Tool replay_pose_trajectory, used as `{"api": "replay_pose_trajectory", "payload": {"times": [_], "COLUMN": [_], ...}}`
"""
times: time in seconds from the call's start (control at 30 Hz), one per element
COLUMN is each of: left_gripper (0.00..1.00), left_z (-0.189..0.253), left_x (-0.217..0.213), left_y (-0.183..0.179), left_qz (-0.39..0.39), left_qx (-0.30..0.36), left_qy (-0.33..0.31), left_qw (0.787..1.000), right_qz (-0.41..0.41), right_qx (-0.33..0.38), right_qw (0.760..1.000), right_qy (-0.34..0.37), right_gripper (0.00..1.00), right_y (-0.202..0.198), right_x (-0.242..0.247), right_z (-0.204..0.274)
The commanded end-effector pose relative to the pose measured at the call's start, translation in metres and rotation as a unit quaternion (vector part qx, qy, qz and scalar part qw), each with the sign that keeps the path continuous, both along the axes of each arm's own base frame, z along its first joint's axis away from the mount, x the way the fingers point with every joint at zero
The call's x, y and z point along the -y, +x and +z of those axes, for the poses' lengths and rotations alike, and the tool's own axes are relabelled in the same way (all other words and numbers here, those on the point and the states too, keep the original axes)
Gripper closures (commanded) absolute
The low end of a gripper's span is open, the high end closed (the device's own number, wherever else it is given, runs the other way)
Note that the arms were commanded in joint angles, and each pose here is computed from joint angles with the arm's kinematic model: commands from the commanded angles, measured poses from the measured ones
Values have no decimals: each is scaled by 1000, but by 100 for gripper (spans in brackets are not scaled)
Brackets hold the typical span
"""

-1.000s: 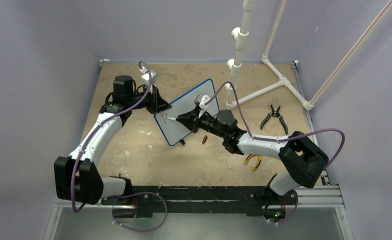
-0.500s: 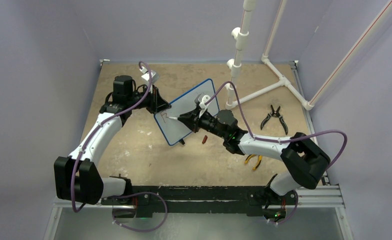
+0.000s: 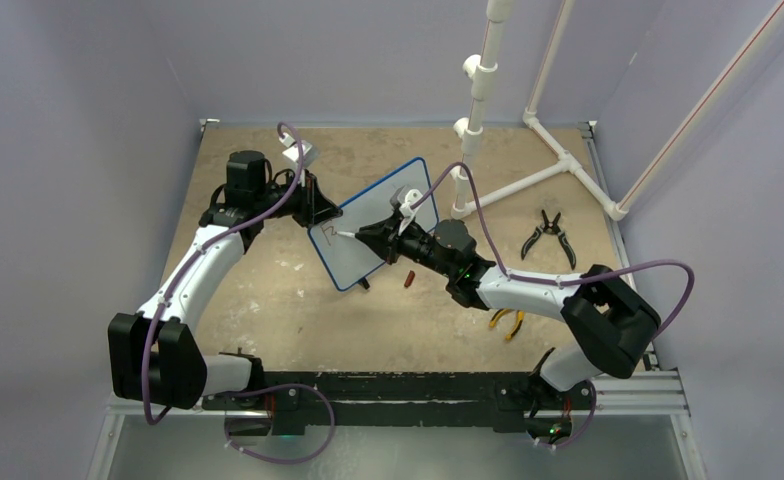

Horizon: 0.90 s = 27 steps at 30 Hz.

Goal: Write a sentence on the whiteboard

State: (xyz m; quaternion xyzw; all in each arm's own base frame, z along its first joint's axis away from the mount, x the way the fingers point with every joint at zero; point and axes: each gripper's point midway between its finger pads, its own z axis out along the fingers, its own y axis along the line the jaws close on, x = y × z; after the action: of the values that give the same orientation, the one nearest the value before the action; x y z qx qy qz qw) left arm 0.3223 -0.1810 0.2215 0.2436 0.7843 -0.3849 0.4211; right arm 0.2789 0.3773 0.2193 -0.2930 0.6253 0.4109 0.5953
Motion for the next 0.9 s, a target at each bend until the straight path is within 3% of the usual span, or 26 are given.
{"api": "replay_pose_trajectory", "payload": {"times": [0.0, 0.43, 0.87], "left_gripper": [100, 100, 100], "left_z": [3, 3, 3], "left_x": [-1, -1, -1], "left_y": [0, 0, 0], "left_qz": [-3, -4, -4], "left_qx": [17, 17, 17], "left_qy": [1, 1, 0], "left_qw": [1000, 1000, 1000], "right_qz": [-35, -29, -34], "right_qx": [45, 45, 16], "right_qw": [997, 997, 999], "right_qy": [49, 59, 20], "right_gripper": [100, 100, 100], "right_y": [15, 13, 10], "right_x": [6, 4, 10], "right_z": [48, 50, 15]}}
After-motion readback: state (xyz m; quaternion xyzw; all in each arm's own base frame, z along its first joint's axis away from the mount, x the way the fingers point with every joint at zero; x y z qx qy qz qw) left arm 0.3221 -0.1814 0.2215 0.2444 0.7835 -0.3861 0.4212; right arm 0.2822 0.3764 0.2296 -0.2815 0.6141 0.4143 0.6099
